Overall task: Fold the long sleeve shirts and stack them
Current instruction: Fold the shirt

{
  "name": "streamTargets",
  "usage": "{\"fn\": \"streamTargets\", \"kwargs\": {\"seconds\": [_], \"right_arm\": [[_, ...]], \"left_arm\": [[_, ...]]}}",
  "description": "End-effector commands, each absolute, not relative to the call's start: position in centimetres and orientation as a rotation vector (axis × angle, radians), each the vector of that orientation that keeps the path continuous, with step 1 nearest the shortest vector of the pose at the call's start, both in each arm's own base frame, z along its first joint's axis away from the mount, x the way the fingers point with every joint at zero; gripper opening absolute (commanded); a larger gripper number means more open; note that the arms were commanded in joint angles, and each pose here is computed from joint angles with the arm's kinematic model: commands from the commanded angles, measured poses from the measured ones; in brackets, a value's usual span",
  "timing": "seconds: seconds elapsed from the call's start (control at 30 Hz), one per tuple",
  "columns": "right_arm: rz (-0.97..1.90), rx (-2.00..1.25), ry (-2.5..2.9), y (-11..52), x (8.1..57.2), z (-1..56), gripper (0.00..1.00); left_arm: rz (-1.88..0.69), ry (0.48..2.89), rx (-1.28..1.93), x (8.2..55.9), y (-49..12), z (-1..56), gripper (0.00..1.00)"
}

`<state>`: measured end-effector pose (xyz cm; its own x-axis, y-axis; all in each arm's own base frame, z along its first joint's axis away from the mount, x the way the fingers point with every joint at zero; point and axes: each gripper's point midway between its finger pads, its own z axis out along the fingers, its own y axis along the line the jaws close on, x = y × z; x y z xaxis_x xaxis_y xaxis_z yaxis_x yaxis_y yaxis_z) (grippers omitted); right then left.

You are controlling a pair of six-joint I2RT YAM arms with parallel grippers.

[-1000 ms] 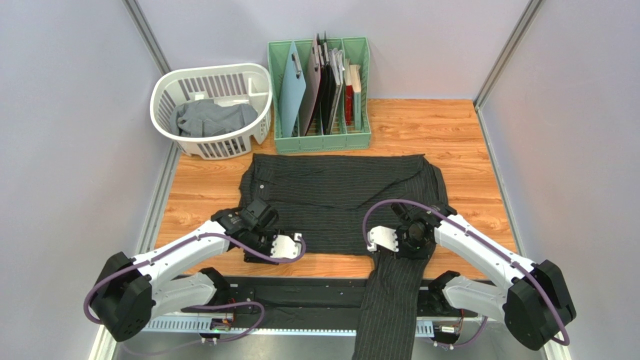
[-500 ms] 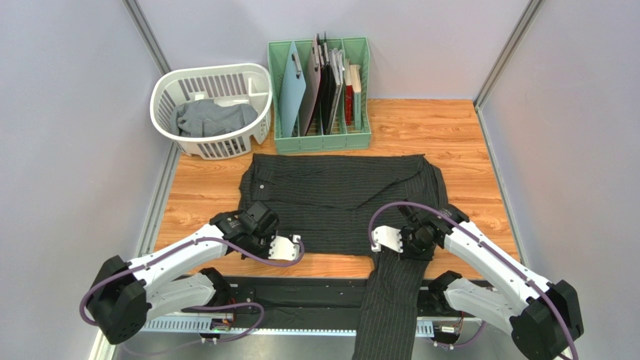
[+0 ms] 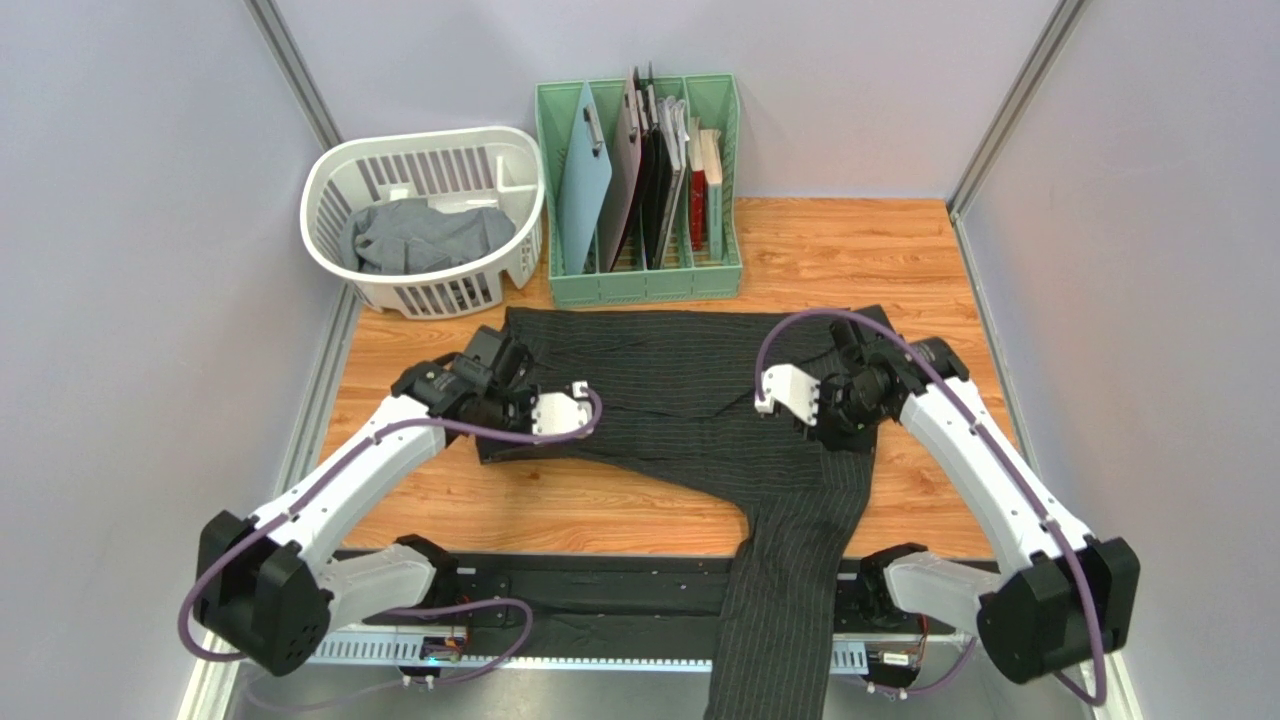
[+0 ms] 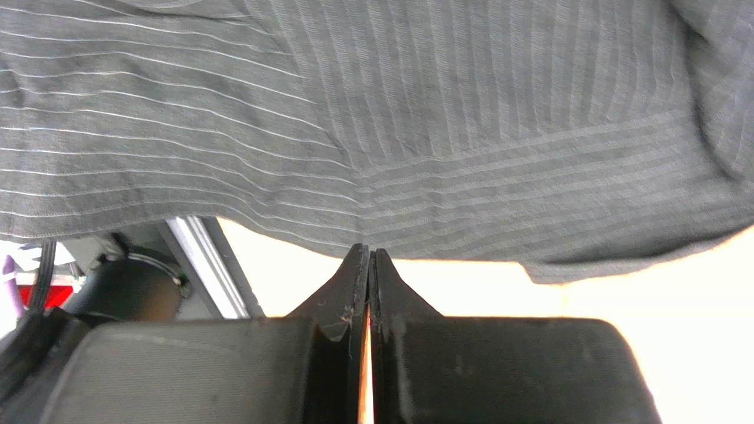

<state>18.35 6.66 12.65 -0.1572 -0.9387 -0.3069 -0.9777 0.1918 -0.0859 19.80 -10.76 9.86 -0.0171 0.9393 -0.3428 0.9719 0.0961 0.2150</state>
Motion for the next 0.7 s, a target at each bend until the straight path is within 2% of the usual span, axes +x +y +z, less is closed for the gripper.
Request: {"fn": "streamTargets", "kwargs": {"seconds": [0.0,0.07,0.1,0.17,0.2,0.23,0.4,0.57,0.67], "right_arm": [[0.217,-1.833,2.159,6.6,20.7,13.9,0.00],[0.283,-1.909,2.173,6.5,19.8,13.6,0.04],[0.347,-1.948,2.204,6.3,18.1,13.3,0.30],[0.454,-1.993,2.225,6.3,15.3,12.1,0.50],[0.477,-2.025,2.224,6.5,14.1,11.5,0.88],[0.462,-2.059,2.255,5.8,12.4,9.8,0.93],[0.233,-2.019,2.248,6.1,13.4,5.3,0.89],[0.132,-2.025,2.345,5.4,13.8,2.5,0.75],[0.072,-2.051,2.340,5.5,13.9,1.1,0.72]], "left_arm": [[-0.175,1.982,1.886,21.8,-11.2,10.4,0.00],[-0.193,1.979,1.903,22.0,-11.4,10.3,0.00],[-0.201,1.980,1.907,22.0,-11.5,10.0,0.00],[-0.225,1.978,1.911,21.7,-11.7,9.6,0.00],[-0.232,1.988,1.903,21.6,-11.7,9.4,0.00],[-0.240,1.992,1.899,21.5,-11.7,9.1,0.00],[-0.256,2.012,1.879,21.0,-11.7,8.4,0.00],[-0.249,2.015,1.873,20.8,-11.5,8.3,0.00],[-0.238,2.024,1.867,20.9,-11.4,8.1,0.00]]}}
